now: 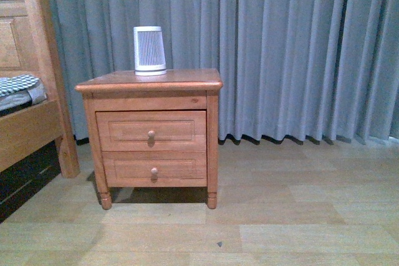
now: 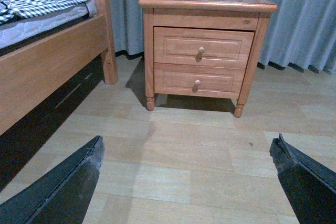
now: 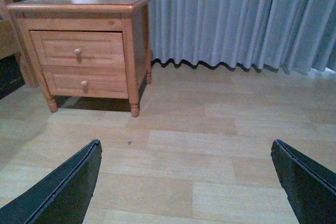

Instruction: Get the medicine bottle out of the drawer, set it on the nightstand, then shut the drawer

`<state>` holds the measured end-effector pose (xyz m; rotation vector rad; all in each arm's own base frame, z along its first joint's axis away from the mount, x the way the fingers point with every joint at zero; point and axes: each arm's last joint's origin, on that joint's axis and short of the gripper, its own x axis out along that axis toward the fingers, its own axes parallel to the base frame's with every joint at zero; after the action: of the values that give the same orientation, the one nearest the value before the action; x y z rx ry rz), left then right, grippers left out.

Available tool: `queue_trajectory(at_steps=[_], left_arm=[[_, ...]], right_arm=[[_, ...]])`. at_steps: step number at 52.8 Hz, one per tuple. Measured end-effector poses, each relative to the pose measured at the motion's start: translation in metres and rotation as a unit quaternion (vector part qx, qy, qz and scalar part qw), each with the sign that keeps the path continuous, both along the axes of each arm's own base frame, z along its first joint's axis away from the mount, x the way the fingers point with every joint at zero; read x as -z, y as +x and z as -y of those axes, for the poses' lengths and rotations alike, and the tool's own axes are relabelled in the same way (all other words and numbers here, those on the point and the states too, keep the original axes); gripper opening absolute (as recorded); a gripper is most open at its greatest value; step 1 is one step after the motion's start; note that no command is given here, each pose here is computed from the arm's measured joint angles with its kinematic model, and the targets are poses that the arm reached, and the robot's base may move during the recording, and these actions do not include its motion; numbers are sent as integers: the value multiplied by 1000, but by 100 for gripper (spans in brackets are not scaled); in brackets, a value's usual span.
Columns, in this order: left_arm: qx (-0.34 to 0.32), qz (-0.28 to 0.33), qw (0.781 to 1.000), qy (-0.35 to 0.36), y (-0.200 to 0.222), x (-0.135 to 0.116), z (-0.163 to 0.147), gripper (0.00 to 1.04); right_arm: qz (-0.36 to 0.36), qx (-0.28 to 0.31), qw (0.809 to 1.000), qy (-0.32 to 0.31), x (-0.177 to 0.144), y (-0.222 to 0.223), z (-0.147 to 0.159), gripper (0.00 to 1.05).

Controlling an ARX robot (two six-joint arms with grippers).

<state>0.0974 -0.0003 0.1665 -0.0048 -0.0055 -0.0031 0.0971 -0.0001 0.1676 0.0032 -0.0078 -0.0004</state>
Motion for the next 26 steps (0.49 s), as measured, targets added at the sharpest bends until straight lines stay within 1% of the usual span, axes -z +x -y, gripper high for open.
queue_trajectory(at_steps=[26], left_arm=[[0, 0, 1000, 0, 0, 0, 0, 98]], right_arm=[[0, 0, 1000, 0, 0, 0, 0, 98]])
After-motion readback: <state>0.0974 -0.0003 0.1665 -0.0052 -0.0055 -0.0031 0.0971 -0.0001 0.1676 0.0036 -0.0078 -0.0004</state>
